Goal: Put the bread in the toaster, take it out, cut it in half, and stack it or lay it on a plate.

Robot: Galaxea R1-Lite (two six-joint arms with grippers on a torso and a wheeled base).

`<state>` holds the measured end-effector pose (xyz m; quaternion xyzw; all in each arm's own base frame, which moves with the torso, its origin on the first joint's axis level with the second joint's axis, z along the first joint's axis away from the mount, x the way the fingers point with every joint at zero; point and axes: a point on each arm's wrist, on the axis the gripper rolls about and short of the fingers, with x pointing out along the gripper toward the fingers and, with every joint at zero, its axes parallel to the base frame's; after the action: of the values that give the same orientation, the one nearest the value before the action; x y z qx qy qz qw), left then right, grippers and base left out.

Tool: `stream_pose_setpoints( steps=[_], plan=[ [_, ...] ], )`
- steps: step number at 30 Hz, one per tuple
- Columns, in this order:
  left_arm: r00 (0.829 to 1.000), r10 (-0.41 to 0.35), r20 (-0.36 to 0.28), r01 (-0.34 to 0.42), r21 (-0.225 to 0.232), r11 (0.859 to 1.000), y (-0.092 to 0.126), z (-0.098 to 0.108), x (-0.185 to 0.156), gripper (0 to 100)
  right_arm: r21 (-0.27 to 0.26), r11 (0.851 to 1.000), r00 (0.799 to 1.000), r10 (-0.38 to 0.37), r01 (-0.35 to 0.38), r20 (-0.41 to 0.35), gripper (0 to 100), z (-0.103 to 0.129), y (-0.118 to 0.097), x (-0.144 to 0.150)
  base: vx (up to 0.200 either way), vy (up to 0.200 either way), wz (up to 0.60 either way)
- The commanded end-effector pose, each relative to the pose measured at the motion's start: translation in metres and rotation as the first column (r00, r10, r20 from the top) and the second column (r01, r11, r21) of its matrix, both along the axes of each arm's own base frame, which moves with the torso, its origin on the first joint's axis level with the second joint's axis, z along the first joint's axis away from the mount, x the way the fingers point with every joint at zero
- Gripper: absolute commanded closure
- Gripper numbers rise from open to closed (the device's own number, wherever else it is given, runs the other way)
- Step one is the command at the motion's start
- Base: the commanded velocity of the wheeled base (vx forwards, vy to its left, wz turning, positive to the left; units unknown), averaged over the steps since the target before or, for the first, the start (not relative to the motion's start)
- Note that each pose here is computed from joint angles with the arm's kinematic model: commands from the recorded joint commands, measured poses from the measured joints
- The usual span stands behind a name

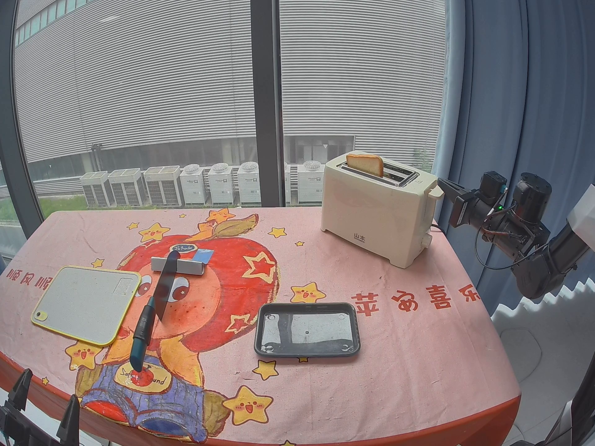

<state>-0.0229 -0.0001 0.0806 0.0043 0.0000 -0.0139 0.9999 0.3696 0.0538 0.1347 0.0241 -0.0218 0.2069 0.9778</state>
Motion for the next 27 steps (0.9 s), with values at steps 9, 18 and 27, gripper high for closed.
stream_pose_setpoints(
  steps=[9, 18, 27],
  plan=[
    [1.0, 0.0, 0.0, 0.0, 0.001, 1.0, 0.0, -0.0048, 0.0, 0, -0.001, 1.0, 1.0, -0.014, 0.014, -0.018, 100, -0.0099, -0.0043, 0.0081, 0.0, 0.0, 0.0],
    [1.0, 0.0, 0.0, 0.0, 0.001, 1.0, 0.0, -0.0048, 0.0, 0, -0.004, 1.0, 0.999, -0.015, 0.015, -0.029, 100, -0.0131, -0.0049, 0.0085, 0.0, 0.0, 0.0],
    [1.0, 0.0, 0.0, 0.0, 0.001, 1.0, 0.0, -0.0048, 0.0, 0, -0.006, 1.0, 0.999, -0.015, 0.015, -0.036, 100, -0.0151, -0.0049, 0.0078, 0.0, 0.0, 0.0]
  ],
)
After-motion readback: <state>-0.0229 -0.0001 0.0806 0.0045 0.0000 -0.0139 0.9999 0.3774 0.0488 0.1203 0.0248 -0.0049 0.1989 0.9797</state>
